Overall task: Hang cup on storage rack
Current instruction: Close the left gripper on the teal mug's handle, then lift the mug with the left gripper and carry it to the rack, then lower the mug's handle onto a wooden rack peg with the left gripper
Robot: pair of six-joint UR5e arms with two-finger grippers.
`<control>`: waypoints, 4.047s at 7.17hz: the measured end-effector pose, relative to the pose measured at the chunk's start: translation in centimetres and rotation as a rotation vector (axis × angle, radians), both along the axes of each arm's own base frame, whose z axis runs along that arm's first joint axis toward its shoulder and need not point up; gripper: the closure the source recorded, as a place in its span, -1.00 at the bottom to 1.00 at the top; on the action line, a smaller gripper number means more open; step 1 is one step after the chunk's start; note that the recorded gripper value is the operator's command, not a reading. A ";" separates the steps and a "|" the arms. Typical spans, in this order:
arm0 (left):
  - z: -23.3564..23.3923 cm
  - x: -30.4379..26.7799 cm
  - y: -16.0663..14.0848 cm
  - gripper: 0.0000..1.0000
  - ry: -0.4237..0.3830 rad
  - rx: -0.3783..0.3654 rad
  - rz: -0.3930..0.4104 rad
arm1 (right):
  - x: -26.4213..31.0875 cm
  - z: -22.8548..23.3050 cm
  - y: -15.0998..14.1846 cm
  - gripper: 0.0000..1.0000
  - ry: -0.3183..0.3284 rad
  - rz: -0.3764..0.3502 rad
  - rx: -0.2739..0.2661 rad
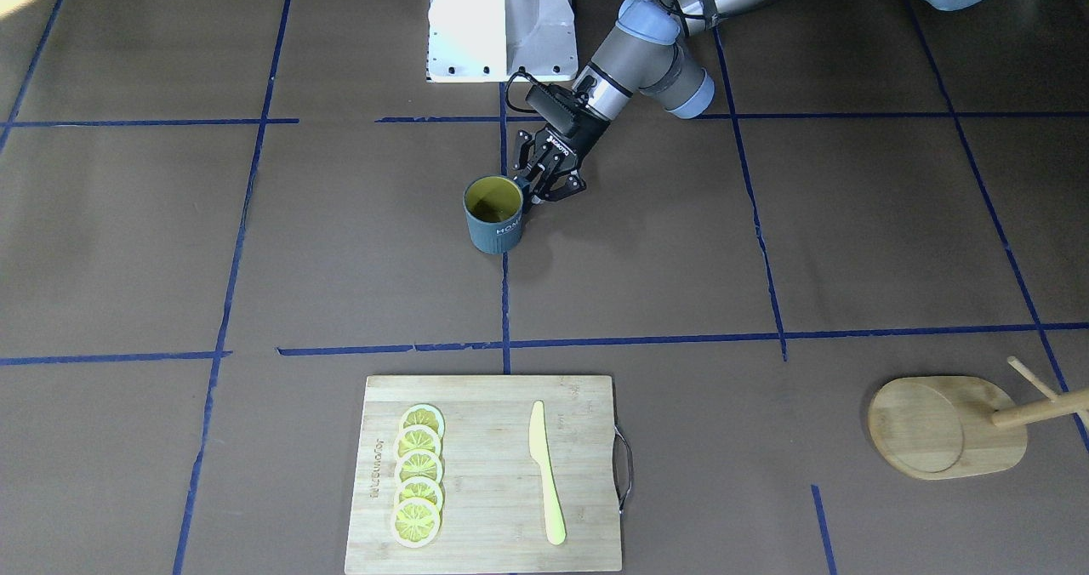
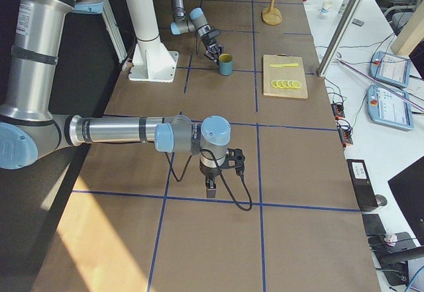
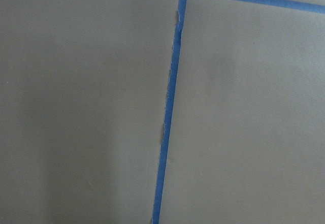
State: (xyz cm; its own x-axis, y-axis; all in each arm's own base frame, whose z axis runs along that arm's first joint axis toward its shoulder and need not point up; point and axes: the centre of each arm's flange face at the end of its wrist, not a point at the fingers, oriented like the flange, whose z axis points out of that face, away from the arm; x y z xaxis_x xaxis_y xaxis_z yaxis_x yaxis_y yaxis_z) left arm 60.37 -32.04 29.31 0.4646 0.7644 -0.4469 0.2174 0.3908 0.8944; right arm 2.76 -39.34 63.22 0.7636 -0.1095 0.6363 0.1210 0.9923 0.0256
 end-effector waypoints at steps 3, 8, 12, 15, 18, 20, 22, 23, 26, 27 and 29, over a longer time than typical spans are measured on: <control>-2.8 -2.5 -1.3 1.00 0.179 -0.166 -0.024 | 0.0 0.0 0.0 -1.00 0.000 0.000 0.002; -5.6 -10.5 -8.1 1.00 0.877 -0.948 -0.003 | 0.0 0.0 0.0 -1.00 0.001 0.000 0.001; -5.6 -26.0 -20.5 1.00 1.483 -1.378 0.028 | 0.0 -0.2 -0.1 -1.00 -0.001 0.000 0.005; -0.4 -36.3 -25.3 0.97 1.749 -1.487 -0.034 | 0.0 -0.4 -0.2 -1.00 0.000 0.001 0.010; 9.5 -44.5 -29.5 0.97 1.797 -1.552 -0.105 | 0.0 -0.5 -0.3 -1.00 0.000 0.001 0.014; 14.4 -45.6 -30.4 0.97 1.799 -1.569 -0.139 | 0.0 -0.6 -0.3 -1.00 0.001 0.000 0.016; 18.6 -46.0 -30.1 0.97 1.804 -1.558 -0.114 | 0.0 -0.7 -0.4 -1.00 0.000 0.000 0.018; 20.5 -46.2 -29.7 0.97 1.807 -1.550 -0.094 | 0.0 -0.7 -0.4 -1.00 0.001 0.000 0.018; 23.1 -46.9 -28.3 0.97 1.829 -1.564 -0.058 | 0.0 -0.7 -0.4 -1.00 0.001 0.001 0.018; 24.2 -47.2 -27.7 0.97 1.831 -1.566 -0.057 | 0.0 -0.7 -0.4 -1.00 0.001 0.001 0.018; 26.6 -47.5 -26.8 0.94 1.831 -1.565 -0.051 | 0.0 -0.7 -0.4 -1.00 0.001 0.000 0.018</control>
State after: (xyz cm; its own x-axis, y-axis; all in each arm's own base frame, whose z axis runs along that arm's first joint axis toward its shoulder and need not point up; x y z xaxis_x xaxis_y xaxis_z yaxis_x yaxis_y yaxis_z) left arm 12.84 -58.83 55.92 -0.8889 -0.3865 -0.2461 0.1430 0.2762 -0.9504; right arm 2.74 -39.70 62.55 0.7644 -0.1207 0.6334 0.1209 0.9917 0.0430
